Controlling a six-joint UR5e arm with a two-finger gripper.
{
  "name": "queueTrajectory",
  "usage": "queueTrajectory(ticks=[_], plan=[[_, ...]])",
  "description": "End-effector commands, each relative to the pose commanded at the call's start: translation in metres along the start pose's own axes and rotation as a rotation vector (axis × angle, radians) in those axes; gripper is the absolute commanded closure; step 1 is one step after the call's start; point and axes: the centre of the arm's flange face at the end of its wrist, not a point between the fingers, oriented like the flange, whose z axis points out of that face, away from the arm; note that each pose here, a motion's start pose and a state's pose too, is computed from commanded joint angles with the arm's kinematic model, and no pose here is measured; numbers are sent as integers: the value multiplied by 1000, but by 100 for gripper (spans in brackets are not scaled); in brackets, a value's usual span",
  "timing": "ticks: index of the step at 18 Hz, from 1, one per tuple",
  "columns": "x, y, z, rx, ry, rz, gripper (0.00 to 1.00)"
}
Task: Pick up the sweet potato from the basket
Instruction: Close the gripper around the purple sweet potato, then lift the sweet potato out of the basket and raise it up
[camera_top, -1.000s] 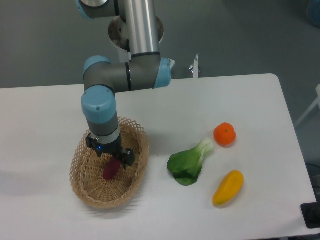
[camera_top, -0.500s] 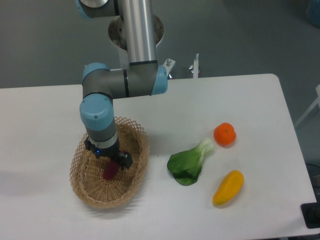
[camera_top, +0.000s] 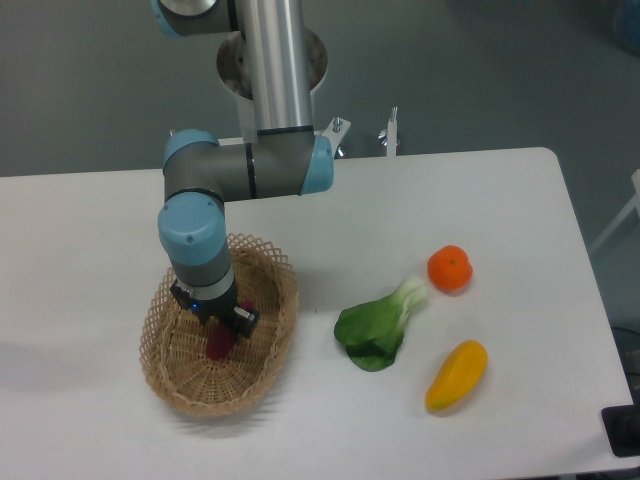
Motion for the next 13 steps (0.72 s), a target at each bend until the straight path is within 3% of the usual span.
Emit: queueTrajectory(ticks=[7, 13], plan=[[-11, -3, -30, 45, -32, -1, 73], [-89, 31, -112, 133, -136, 2, 73]])
